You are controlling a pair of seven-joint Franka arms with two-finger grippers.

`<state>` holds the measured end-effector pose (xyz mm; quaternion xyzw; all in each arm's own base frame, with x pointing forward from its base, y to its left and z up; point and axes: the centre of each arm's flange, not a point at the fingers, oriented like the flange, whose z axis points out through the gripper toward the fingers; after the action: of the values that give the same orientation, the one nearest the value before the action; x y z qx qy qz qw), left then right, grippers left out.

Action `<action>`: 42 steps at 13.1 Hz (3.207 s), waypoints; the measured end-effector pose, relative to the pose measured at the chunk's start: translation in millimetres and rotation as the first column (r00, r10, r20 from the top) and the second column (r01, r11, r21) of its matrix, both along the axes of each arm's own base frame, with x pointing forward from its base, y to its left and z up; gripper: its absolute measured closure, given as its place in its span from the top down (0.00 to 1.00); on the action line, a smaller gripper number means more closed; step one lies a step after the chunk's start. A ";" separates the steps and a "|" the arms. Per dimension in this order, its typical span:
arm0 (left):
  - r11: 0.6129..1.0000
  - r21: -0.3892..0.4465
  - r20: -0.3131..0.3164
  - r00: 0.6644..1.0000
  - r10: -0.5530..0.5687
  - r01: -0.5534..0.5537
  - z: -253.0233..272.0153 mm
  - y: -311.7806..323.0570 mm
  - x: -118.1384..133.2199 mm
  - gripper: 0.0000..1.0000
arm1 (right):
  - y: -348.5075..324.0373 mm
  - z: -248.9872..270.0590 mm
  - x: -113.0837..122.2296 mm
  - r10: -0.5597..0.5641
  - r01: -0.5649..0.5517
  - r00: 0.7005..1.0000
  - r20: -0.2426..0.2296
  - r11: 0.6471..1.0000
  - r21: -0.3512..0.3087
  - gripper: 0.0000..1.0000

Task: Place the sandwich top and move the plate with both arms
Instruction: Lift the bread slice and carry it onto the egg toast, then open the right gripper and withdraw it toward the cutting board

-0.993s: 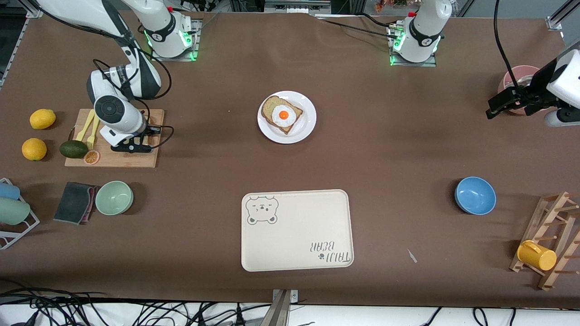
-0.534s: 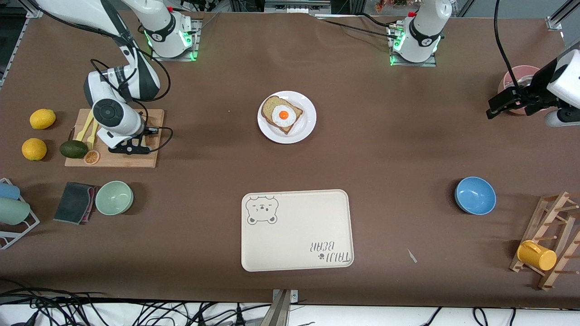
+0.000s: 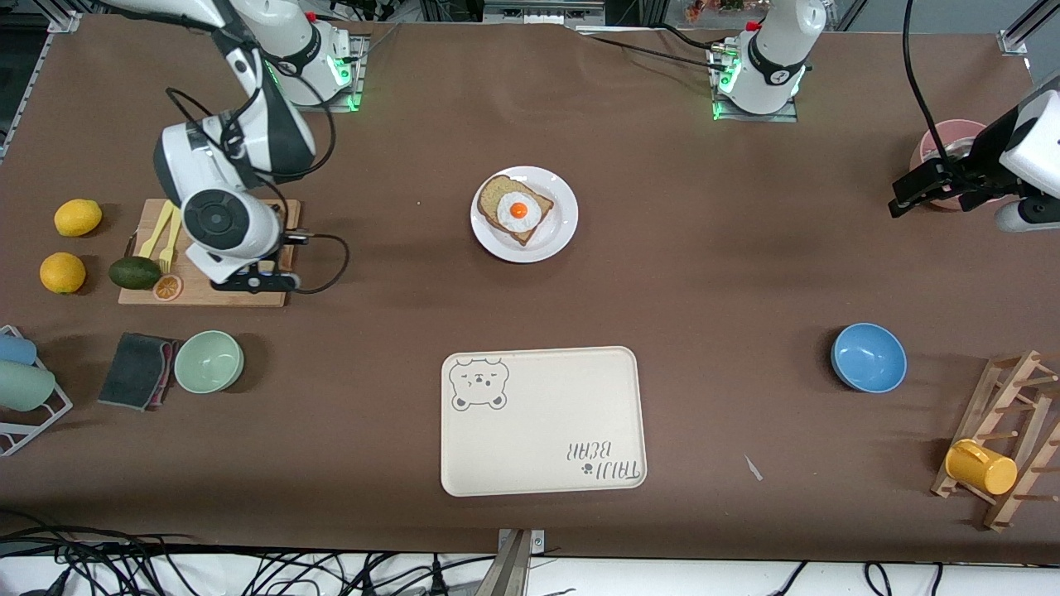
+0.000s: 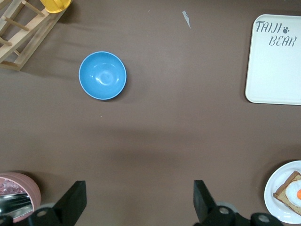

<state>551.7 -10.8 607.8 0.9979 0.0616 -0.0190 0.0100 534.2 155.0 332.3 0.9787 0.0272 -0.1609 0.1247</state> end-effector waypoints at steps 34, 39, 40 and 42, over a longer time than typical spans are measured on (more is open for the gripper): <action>1.000 0.000 -0.008 1.000 -0.002 0.002 -0.7 -1.1 -0.7 1.00 | 188.7 62.0 56.6 -0.396 0.370 0.891 0.221 0.917 0.149 1.00; 1.000 0.000 -0.007 1.000 -0.004 0.004 -0.6 -1.9 -0.8 1.00 | 2.7 112.6 101.7 -0.303 0.287 0.944 0.133 0.949 0.130 1.00; 1.000 0.000 -0.007 1.000 -0.004 0.004 -0.6 -1.9 -0.8 1.00 | -32.7 132.1 104.1 -0.295 0.275 0.944 0.145 0.951 0.144 1.00; 1.000 0.000 -0.007 1.000 -0.004 0.004 -0.5 -2.0 -0.8 1.00 | -78.9 170.0 100.4 -0.332 0.299 0.928 0.167 0.934 0.197 1.00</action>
<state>550.9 -12.8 607.3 0.9979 0.0597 -0.0226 0.0096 634.6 76.2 502.3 0.9883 -0.1299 -0.0783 0.0160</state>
